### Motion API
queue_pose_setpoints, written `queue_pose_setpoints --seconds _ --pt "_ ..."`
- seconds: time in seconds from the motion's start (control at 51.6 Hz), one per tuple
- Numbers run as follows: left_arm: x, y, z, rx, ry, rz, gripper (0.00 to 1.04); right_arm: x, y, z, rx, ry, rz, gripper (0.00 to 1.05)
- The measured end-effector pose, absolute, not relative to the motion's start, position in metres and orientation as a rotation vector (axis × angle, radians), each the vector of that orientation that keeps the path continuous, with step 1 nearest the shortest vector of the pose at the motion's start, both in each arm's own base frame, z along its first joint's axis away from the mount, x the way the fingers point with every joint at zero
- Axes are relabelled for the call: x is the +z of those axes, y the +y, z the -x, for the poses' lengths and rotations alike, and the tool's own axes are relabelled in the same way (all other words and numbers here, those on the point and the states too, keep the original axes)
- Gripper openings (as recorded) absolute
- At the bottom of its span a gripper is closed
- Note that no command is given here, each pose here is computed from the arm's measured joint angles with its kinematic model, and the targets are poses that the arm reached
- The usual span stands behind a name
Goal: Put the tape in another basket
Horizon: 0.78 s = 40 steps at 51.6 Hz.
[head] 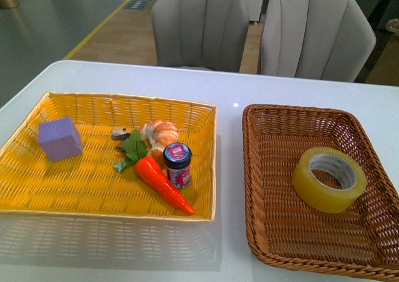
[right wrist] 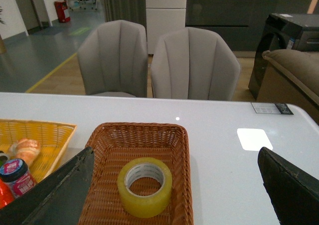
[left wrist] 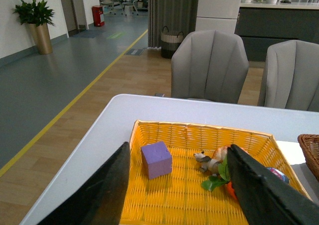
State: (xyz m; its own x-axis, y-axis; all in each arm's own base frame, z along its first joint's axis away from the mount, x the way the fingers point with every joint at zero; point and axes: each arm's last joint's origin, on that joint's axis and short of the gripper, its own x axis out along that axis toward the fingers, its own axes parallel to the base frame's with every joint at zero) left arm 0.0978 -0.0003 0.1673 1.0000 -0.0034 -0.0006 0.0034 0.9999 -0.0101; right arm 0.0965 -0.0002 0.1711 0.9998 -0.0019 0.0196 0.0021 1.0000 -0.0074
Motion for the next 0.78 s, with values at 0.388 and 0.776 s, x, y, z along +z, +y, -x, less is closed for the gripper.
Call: queue_pose_setpoints --seconds 0.388,0.776 --pt "0.1673 -0.0003 -0.0978 -0.003 0.001 0.008 0.96 0.1711 -0.0002 -0.0965 -0.002 -0.020 0.007 0.96" --pt "0.1673 -0.0003 -0.0978 -0.003 0.001 0.008 0.96 0.1711 -0.0002 -0.0965 -0.002 -0.020 0.007 0.96"
